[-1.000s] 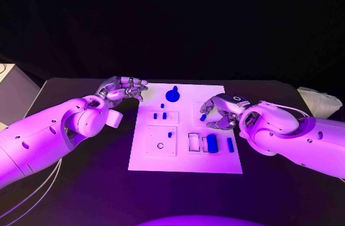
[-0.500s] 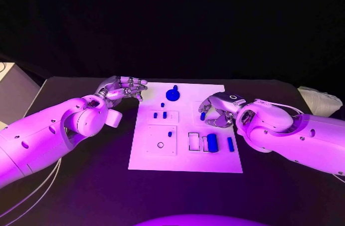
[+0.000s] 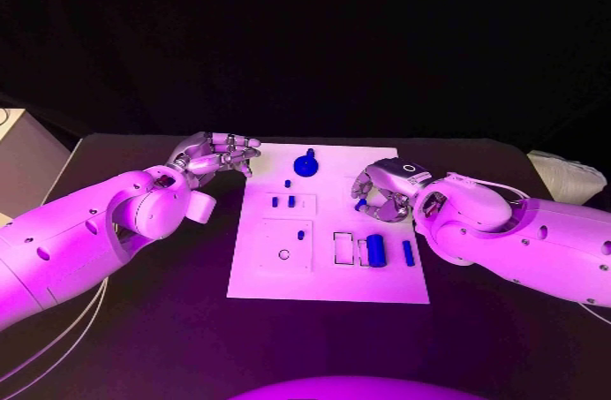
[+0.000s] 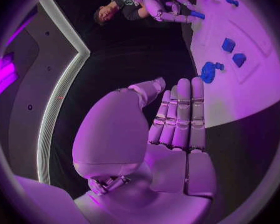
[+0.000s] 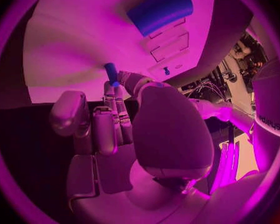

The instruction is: Assemble the parts on the task board

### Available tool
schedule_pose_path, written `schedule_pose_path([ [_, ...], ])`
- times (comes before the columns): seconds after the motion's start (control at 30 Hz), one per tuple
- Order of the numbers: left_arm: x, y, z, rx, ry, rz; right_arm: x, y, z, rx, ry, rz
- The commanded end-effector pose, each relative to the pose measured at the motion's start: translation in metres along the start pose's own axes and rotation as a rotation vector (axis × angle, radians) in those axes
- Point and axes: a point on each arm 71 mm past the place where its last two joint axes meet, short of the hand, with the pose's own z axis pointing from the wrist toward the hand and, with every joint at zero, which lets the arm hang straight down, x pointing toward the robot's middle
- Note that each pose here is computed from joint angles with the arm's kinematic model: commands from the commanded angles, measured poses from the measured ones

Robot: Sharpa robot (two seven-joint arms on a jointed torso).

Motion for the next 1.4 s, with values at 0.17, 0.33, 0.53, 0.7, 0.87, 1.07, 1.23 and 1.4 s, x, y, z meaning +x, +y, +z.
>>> schedule_pose_path([
  [0.17, 0.0018, -0.0007, 0.0001, 0.005, 0.020, -0.001, 0.005, 0.001, 0.001, -0.001, 0.020, -0.037],
  [0.33, 0.0015, -0.0005, -0.0001, 0.003, 0.020, -0.001, 0.007, 0.001, 0.002, -0.001, 0.019, -0.049],
  [0.53, 0.0012, -0.0004, -0.0002, 0.001, 0.019, 0.000, 0.009, 0.002, 0.002, -0.001, 0.019, -0.059],
  [0.7, 0.0011, -0.0003, -0.0003, 0.000, 0.019, 0.000, 0.011, 0.001, 0.003, 0.003, 0.021, -0.072],
  [0.87, 0.0010, -0.0002, -0.0003, 0.000, 0.019, 0.000, 0.013, 0.000, 0.003, 0.006, 0.023, -0.085],
  [1.07, 0.0009, -0.0002, -0.0004, -0.001, 0.020, 0.000, 0.015, 0.000, 0.004, 0.009, 0.025, -0.092],
  [1.23, 0.0007, -0.0001, -0.0004, -0.002, 0.019, 0.000, 0.015, 0.000, 0.004, 0.010, 0.025, -0.096],
  [1.4, 0.0008, 0.0000, -0.0004, -0.002, 0.020, 0.000, 0.015, 0.001, 0.003, 0.010, 0.007, -0.097],
])
